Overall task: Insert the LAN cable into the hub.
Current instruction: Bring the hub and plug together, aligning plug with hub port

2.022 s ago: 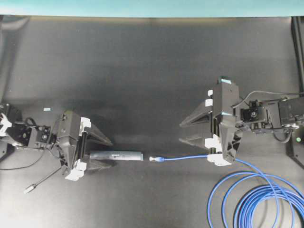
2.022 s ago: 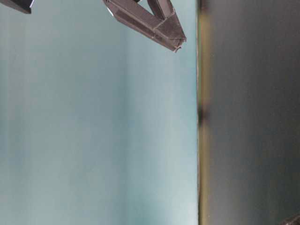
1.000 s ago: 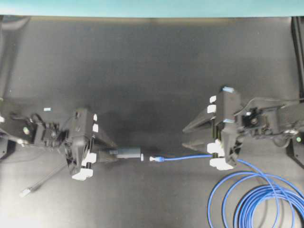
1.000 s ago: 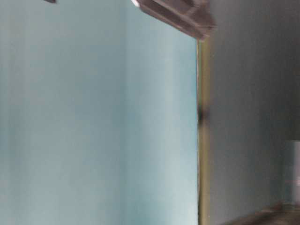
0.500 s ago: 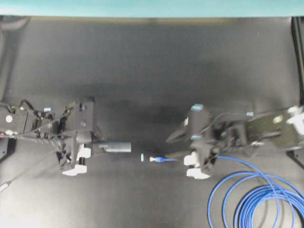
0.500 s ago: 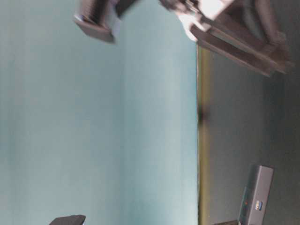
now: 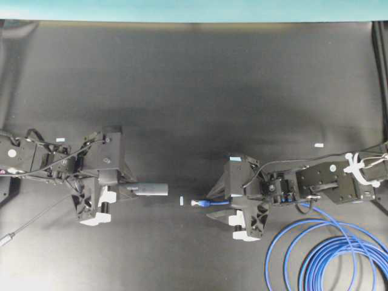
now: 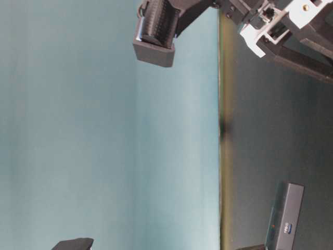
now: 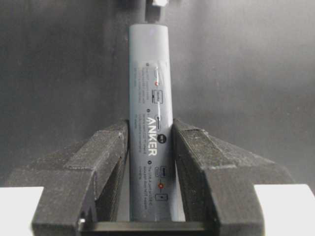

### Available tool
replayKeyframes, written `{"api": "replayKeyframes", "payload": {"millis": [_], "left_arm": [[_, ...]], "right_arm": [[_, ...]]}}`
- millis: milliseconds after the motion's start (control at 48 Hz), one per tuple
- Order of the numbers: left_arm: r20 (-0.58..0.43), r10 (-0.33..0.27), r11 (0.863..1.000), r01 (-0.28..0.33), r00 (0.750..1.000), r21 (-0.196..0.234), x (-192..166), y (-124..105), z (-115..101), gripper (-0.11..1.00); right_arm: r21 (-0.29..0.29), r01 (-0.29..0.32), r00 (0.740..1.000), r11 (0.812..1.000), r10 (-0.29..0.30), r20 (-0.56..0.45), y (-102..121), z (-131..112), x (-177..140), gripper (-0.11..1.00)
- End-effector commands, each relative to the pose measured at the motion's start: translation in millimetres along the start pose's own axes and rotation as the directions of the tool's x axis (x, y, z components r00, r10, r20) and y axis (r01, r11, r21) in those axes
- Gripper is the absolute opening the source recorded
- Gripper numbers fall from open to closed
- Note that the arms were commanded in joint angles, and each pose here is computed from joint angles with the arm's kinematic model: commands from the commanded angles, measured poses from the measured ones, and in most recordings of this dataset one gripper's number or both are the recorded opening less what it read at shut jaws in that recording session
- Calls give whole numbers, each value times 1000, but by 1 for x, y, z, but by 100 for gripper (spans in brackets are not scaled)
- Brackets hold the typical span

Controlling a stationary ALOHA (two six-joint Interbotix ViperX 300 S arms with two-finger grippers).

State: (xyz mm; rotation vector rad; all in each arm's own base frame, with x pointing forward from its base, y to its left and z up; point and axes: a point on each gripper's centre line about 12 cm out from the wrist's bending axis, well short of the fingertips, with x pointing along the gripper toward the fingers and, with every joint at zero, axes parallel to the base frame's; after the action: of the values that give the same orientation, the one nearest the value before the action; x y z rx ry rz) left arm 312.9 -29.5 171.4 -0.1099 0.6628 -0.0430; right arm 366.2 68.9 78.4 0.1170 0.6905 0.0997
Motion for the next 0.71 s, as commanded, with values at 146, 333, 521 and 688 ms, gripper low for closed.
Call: {"api": "replayKeyframes", "payload": {"millis": [146,333,521,688], "left_arm": [[25,-7,1000,6,1000,2,-1,-2,8,29],[25,-6,1000,6,1000,0,-1,-2,9,29],[2,-10,999,10,1000,44,3,-6,14,29],[-22,-3,989,6,1000,150,5,-8,27,29]], "right_arm": [[3,4,1000,1000,-4,16,-2,3,6,50],[-2,0,1000,1000,0,6,0,0,9,42],[30,-4,998,1000,2,57,1,7,6,11],[73,-19,992,997,10,130,4,27,-5,11]]}}
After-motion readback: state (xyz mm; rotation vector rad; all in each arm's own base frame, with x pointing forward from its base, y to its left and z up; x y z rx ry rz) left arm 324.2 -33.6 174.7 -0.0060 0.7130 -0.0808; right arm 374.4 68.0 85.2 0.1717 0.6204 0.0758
